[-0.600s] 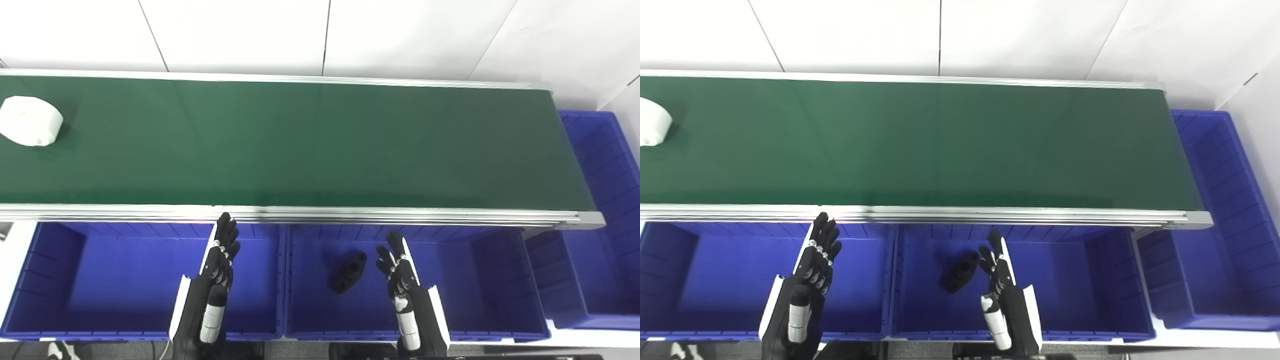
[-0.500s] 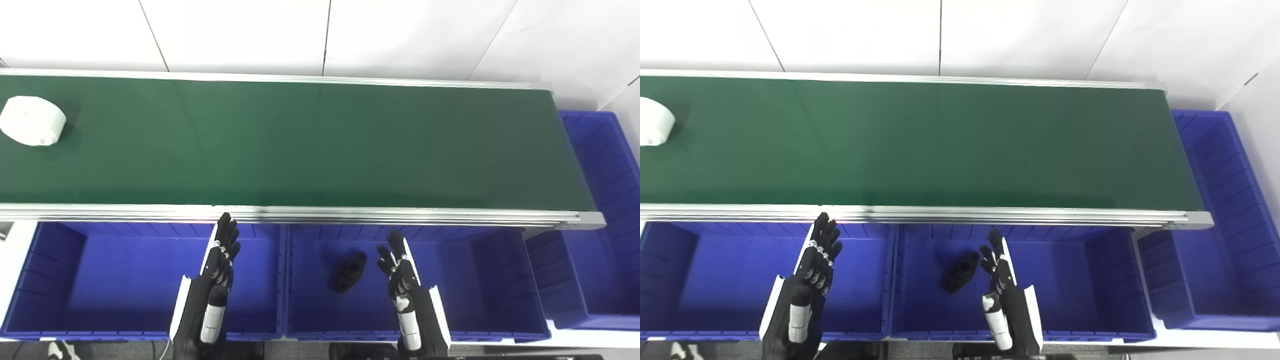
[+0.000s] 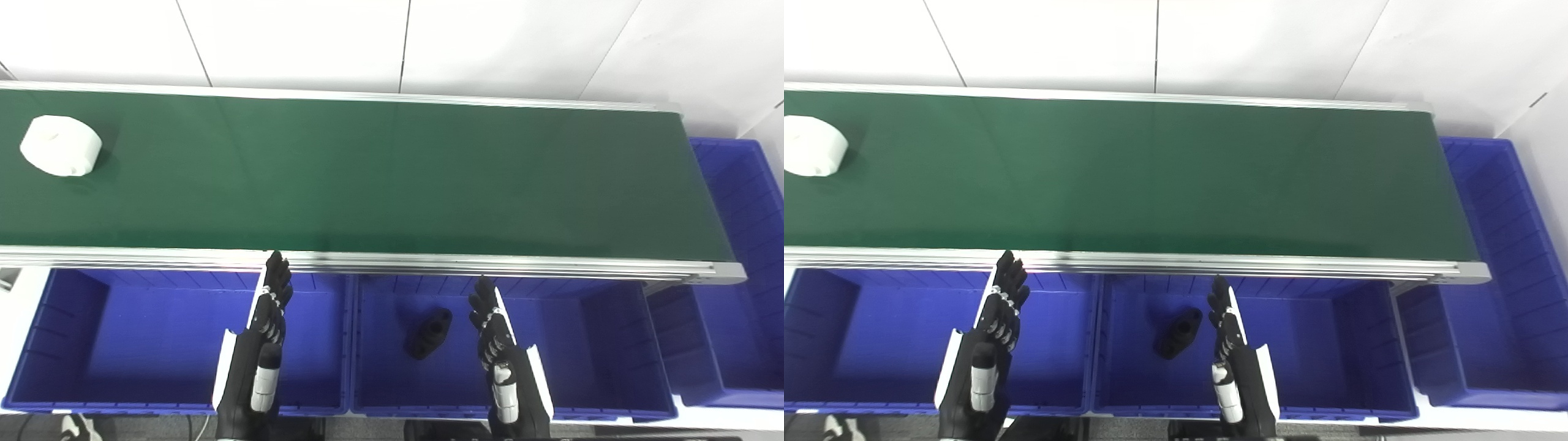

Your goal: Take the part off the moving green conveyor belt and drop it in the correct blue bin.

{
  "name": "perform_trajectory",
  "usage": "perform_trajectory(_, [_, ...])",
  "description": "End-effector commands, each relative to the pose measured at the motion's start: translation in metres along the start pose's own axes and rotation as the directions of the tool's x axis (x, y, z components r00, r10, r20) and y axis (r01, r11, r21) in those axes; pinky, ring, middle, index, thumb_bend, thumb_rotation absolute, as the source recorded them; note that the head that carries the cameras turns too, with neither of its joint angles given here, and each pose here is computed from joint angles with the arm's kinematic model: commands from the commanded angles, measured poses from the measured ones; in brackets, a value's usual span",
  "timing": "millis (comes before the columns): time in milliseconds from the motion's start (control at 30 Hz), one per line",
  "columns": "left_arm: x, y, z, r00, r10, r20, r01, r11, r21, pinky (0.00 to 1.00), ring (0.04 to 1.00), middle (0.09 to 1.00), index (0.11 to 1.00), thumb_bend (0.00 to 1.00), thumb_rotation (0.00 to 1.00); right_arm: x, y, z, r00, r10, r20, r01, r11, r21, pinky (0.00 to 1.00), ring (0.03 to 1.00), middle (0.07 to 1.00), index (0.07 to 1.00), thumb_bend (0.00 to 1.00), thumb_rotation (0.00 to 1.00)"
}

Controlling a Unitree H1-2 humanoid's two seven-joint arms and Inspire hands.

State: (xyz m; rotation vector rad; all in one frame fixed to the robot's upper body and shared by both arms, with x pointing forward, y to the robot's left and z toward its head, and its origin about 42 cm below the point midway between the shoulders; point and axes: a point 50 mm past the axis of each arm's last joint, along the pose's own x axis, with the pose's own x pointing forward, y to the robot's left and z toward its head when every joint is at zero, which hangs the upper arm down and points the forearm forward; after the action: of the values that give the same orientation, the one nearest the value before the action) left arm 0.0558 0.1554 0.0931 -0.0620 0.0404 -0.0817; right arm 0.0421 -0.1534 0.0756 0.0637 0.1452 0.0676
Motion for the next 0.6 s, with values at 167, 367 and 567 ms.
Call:
perform_trajectory(167, [0.0002,-0.0002,0.0072,0.997,0.041,0.065,-0.042,0.999,0.006,1.0,1.0,1.0,1.0,0.86,1.0,0.0015,-0.0029,0.0107,0.996,0.003,0.084,-0.005,1.0,0.016,1.0,0.997,1.0,1.0,0.92,1.0])
perform_trajectory(367, [-0.001,0.0004,0.0061,0.997,0.039,0.06,-0.039,0.999,-0.003,1.0,1.0,1.0,1.0,0.86,1.0,0.0018,-0.004,0.0098,0.996,-0.003,0.086,0.002,1.0,0.012,1.0,0.994,1.0,1.0,0.91,1.0])
perform_trajectory(567, [-0.001,0.0008,0.0039,0.998,0.038,0.057,-0.037,0.999,-0.012,1.0,1.0,1.0,1.0,0.86,0.99,0.0043,-0.0058,0.0105,0.995,-0.029,0.1,0.033,0.999,-0.037,1.0,0.999,1.0,1.0,0.92,1.0])
